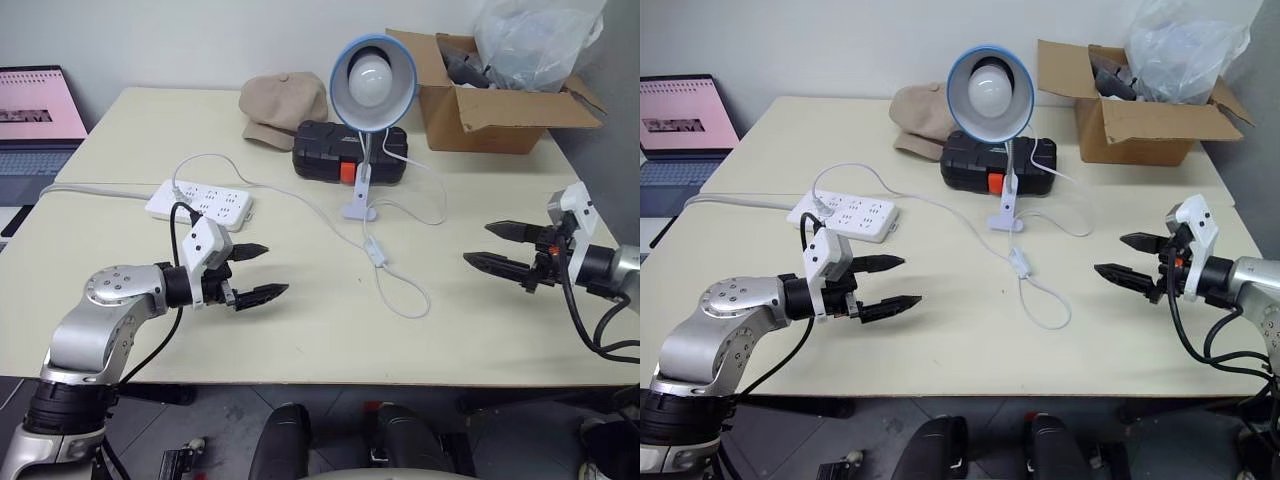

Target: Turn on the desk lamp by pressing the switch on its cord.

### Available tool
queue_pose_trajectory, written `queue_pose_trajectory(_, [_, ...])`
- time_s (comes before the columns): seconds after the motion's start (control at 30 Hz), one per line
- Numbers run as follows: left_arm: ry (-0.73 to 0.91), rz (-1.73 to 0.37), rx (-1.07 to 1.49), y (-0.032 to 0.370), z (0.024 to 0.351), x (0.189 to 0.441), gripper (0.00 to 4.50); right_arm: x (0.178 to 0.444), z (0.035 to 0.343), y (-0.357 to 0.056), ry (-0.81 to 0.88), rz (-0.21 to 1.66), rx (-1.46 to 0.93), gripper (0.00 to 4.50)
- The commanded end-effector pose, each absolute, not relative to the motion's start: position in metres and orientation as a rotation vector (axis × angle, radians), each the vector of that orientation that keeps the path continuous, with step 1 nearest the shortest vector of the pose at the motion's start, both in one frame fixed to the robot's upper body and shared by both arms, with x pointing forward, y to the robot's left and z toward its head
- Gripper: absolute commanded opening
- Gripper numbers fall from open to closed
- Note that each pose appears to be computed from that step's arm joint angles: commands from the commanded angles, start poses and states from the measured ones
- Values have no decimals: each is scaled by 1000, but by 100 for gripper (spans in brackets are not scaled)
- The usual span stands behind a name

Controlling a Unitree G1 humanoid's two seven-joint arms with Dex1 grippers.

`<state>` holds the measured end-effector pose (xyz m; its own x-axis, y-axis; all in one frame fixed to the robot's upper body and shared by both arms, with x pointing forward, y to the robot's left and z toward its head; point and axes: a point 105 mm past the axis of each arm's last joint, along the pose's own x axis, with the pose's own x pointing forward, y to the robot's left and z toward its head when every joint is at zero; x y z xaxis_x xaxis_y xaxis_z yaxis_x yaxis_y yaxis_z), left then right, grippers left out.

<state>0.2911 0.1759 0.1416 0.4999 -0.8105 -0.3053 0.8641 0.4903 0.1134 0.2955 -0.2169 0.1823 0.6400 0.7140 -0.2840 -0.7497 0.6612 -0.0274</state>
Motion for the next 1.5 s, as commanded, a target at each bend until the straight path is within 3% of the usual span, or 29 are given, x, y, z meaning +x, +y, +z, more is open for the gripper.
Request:
queue_pose_trajectory(0.03, [157, -1035, 281, 174, 156, 289, 441, 297, 194, -216, 215, 845, -186, 447])
queue_pose_trajectory(0.8, [151, -1018, 299, 176, 166, 300, 441, 295, 193, -211, 240, 841, -157, 447])
queue_pose_trajectory(1.0, [158, -1094, 259, 166, 169, 289, 441, 296, 189, -205, 290, 850, -128, 447])
queue_pose_trajectory(1.23, [152, -1124, 247, 160, 171, 284, 441, 305, 189, -196, 398, 819, -92, 447])
queue_pose_trajectory(1.5, [174, -1159, 280, 154, 157, 281, 441, 343, 187, -166, 539, 747, 46, 447])
